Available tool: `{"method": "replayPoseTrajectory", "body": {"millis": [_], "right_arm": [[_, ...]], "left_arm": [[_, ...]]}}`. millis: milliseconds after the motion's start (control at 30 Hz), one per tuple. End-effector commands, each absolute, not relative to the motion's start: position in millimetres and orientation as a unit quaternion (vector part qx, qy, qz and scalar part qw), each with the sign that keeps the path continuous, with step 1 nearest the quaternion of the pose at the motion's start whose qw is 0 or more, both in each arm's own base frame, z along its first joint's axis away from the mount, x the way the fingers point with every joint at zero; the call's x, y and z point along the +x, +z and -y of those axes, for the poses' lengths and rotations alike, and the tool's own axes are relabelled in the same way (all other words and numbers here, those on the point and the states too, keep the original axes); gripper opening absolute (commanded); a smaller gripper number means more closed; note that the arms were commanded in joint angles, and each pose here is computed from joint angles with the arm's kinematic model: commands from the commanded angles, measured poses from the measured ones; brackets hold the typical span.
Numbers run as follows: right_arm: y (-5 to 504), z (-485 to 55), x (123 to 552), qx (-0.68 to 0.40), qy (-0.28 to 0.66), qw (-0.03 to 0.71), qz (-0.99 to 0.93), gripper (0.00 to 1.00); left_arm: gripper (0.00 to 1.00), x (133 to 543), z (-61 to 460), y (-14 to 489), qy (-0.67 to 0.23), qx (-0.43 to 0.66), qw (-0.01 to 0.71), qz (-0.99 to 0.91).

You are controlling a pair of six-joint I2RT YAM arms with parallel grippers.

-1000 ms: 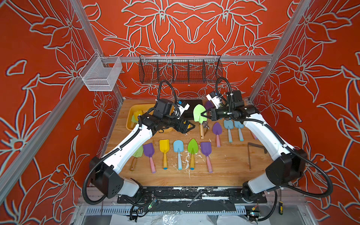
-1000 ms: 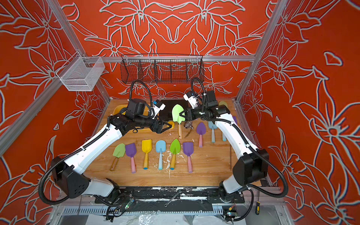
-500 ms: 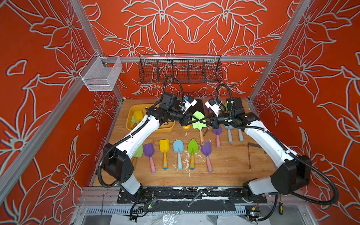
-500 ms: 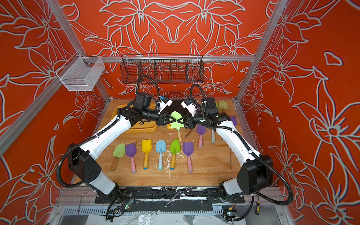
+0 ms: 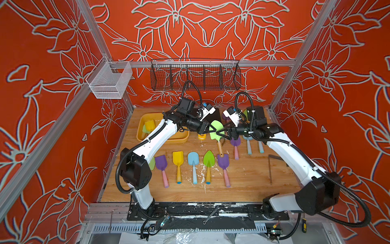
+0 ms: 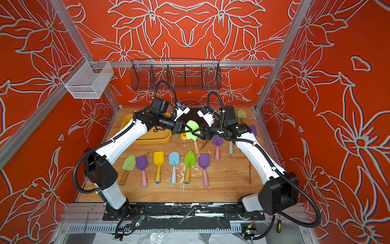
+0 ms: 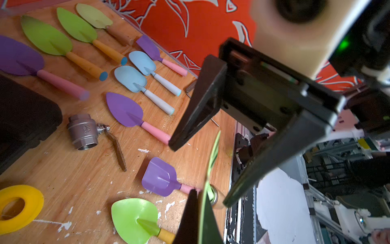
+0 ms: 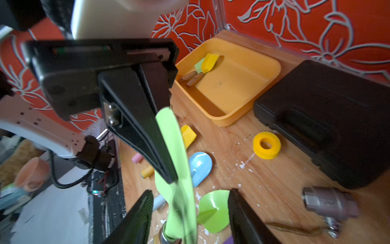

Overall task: Take the shovel out of the storage box
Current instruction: Place the shovel at the center of the board.

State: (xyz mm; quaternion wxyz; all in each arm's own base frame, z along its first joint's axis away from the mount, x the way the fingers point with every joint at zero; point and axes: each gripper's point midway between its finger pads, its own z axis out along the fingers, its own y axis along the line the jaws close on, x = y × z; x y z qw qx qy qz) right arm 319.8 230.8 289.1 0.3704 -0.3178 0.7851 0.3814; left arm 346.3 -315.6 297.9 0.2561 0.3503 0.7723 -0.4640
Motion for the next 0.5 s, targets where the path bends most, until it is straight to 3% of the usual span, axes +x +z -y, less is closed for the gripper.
{"method": "replayPoseTrajectory", "body": {"millis": [0,167,400,467], "right_arm": [[281,-203,331,-0.198,0.314,0.408,-0.834,0.77],[239,-198,323,-0.165,0.222,0.390,-0.878,0.80],[213,-183,336,-0.138,0.166,0.368,-0.904,0.74],[212,-189,337,-0.147,0.175,0.361,-0.904,0.69]], "left_arm": [[0.00,381,301,288,-0.420,0.229,0.245,-0.843],[0.00,392,310,282,-0.437,0.122,0.169,-0.875],[0.00,386,315,273,-0.432,0.132,0.141,-0.881],[0.00,384,314,272,-0.428,0.138,0.136,-0.883]]}}
